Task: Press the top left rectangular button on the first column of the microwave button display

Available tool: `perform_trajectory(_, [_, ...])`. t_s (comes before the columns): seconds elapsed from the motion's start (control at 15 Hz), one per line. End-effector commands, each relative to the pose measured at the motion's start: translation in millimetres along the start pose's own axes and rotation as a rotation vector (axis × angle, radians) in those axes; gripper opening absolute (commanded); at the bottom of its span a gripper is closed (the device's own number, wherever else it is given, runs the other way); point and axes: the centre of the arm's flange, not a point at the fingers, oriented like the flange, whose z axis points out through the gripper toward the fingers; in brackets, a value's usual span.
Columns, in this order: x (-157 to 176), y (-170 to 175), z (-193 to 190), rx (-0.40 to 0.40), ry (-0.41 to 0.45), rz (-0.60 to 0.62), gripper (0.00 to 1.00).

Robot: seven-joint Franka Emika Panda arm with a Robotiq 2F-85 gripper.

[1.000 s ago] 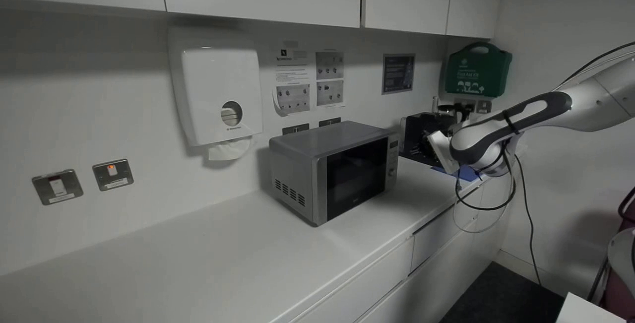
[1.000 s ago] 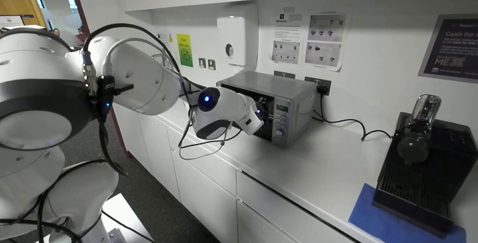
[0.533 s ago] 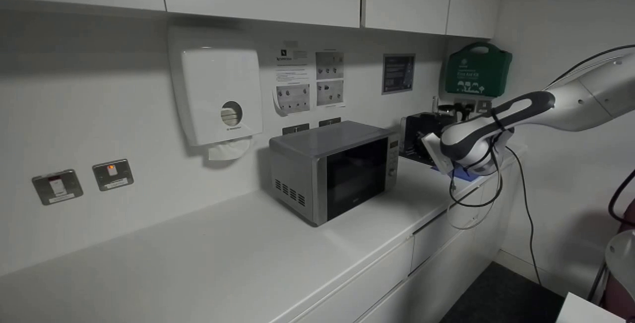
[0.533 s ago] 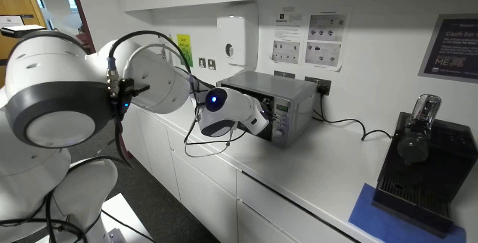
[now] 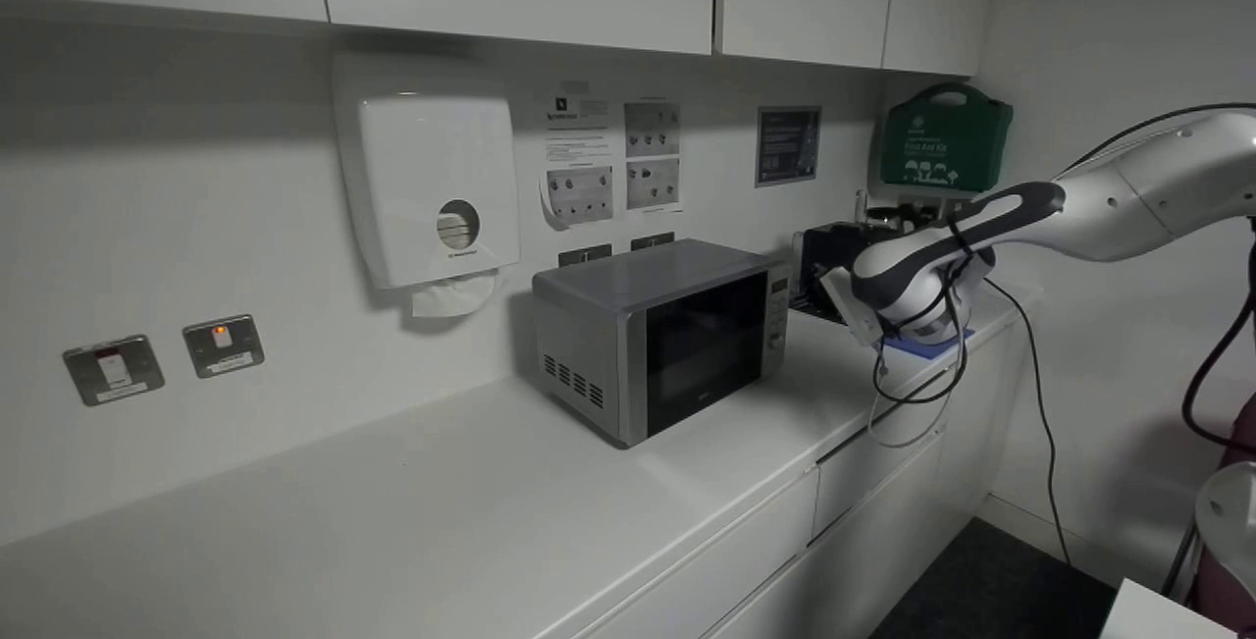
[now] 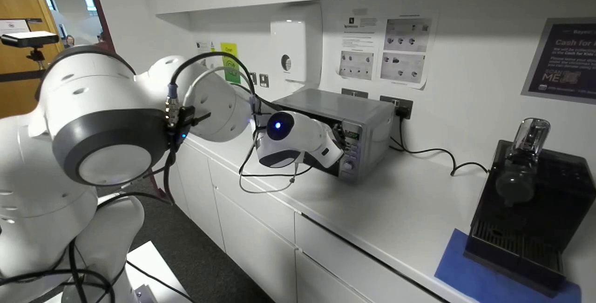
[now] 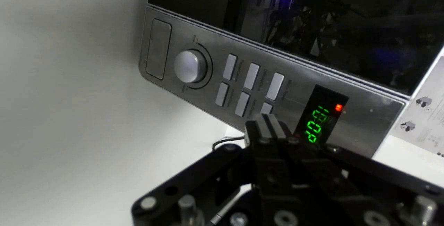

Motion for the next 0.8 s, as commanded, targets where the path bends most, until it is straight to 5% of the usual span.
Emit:
perform_trajectory(0.0, [-5, 0, 37, 0.022, -0.014, 0.005, 0.00])
perform_trajectory(0.73, [-18, -9, 55, 0.044, -0.050, 0.019, 0.00])
